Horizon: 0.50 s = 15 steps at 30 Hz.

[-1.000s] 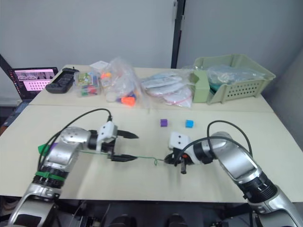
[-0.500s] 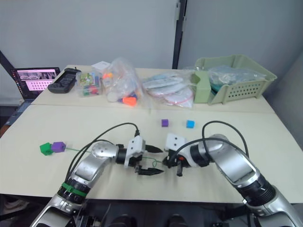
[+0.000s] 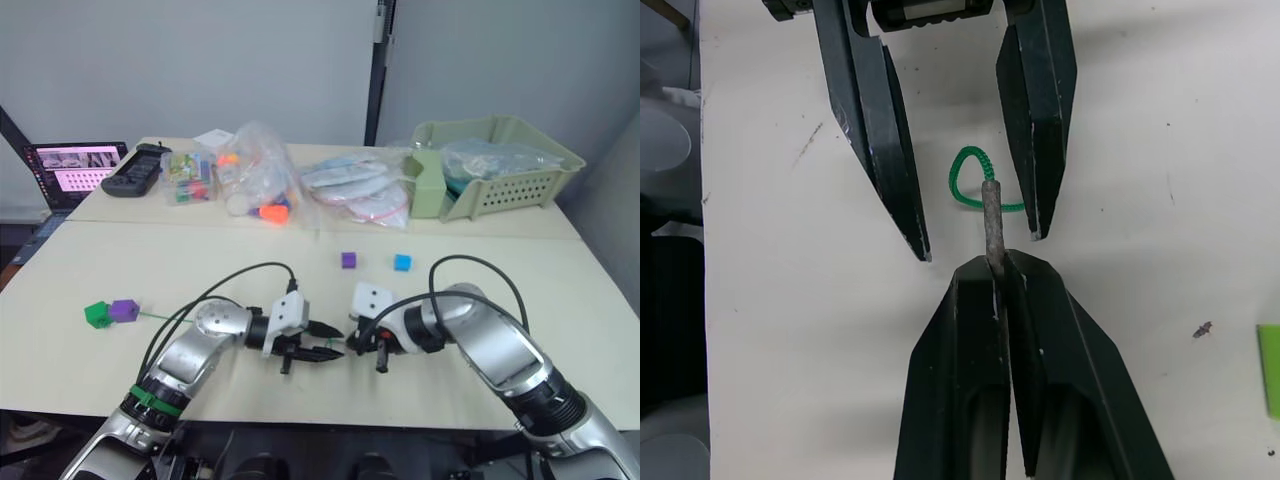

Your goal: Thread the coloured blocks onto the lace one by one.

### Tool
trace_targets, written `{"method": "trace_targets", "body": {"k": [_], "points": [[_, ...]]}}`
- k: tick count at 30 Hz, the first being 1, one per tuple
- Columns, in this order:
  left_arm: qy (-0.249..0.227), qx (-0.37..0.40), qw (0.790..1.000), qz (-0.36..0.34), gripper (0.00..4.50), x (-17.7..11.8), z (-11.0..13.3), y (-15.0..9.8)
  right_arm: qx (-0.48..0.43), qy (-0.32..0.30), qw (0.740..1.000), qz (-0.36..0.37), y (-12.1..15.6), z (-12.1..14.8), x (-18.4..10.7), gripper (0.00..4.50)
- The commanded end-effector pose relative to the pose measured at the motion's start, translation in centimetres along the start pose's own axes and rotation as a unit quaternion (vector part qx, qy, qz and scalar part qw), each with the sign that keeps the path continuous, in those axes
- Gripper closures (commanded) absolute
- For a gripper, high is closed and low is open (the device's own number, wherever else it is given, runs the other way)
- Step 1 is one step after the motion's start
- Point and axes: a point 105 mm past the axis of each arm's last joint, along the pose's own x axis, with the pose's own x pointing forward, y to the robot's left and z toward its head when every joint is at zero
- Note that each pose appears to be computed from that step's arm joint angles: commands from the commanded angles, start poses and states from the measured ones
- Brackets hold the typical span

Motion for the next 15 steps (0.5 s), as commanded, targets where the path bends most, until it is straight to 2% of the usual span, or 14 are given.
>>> {"method": "trace_targets", "body": {"k": [1,4,10,15], "points": [[-0.007,0.015,1.000,-0.002,2.79,-0.03,0.81,0.06,-0.015,-0.009,1.000,-0.005,-0.06,0.75,-0.55,4.50],[-0.008,0.012,1.000,-0.005,2.79,-0.16,0.77,0.08,-0.014,-0.010,1.000,-0.004,-0.06,0.74,-0.56,4.50],[-0.008,0.008,1.000,-0.008,4.48,-0.03,0.74,0.16,-0.012,-0.017,1.000,-0.001,0.04,1.02,-0.43,4.50],[-0.011,0.006,1.000,-0.010,4.48,0.31,0.83,0.19,-0.011,-0.021,1.000,-0.001,0.03,1.17,-0.32,4.50]]}}
